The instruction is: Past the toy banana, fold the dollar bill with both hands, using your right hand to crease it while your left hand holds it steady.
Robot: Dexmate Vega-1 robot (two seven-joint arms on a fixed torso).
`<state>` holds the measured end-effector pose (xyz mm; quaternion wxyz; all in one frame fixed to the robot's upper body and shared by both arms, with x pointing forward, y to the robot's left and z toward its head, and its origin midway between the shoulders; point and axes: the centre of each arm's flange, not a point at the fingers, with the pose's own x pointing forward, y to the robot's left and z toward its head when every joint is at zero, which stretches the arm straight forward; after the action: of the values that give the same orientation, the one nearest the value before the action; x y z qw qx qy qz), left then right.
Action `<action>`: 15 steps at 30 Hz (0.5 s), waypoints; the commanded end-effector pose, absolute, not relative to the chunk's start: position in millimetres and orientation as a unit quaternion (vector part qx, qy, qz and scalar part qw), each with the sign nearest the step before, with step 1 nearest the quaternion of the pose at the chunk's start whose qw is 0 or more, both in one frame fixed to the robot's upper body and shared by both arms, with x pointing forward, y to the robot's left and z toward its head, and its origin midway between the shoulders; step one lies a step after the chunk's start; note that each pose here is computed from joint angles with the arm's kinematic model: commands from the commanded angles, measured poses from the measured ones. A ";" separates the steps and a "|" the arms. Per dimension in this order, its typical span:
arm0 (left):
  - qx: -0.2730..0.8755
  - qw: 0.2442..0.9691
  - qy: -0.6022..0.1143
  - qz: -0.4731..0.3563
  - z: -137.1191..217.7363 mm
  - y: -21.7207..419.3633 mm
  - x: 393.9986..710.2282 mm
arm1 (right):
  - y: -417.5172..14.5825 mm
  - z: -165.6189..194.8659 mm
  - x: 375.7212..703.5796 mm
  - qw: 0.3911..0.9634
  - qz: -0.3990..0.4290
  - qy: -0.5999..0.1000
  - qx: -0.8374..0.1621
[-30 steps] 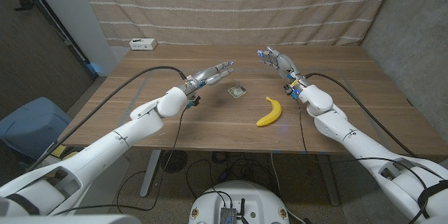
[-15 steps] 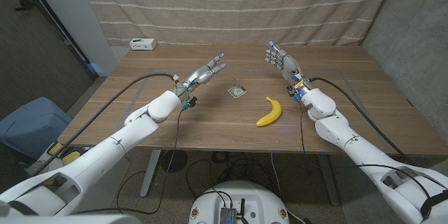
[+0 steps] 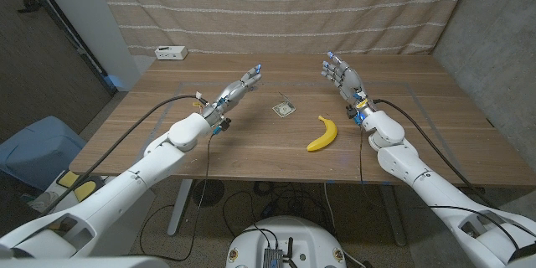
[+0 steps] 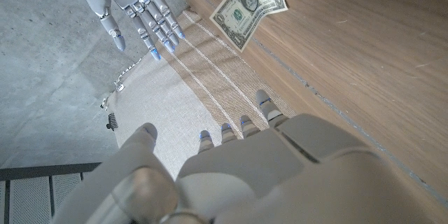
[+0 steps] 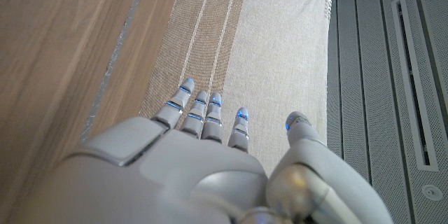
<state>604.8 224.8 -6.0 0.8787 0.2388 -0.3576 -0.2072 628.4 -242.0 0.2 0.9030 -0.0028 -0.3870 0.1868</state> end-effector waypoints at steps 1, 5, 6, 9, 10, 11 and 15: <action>0.193 0.880 -0.360 -0.240 -5.4 243.2 606.5 | -262.7 -5.2 614.5 0.907 0.144 -0.396 0.023; 0.187 0.880 -0.361 -0.244 -5.0 250.2 608.2 | -271.0 -4.2 607.9 0.907 0.121 -0.403 0.025; 0.185 0.880 -0.360 -0.248 -5.4 252.0 609.1 | -272.8 -4.0 606.3 0.908 0.113 -0.403 0.025; 0.180 0.881 -0.358 -0.253 -6.9 257.8 610.4 | -276.3 -3.8 600.2 0.910 0.094 -0.404 0.020; 0.178 0.881 -0.356 -0.255 -7.6 259.9 610.8 | -276.1 -3.6 596.7 0.910 0.087 -0.406 0.020; 0.178 0.882 -0.353 -0.258 -8.2 262.2 611.5 | -274.2 -3.0 592.2 0.909 0.082 -0.408 0.015; 0.169 0.888 -0.336 -0.263 -15.1 271.1 617.2 | -254.0 -2.9 574.9 0.899 0.088 -0.429 0.021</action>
<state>609.5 249.6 -7.8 0.8815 0.1907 -0.3551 -0.2460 607.3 -266.3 -4.9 0.9080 0.0183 -0.4009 0.1206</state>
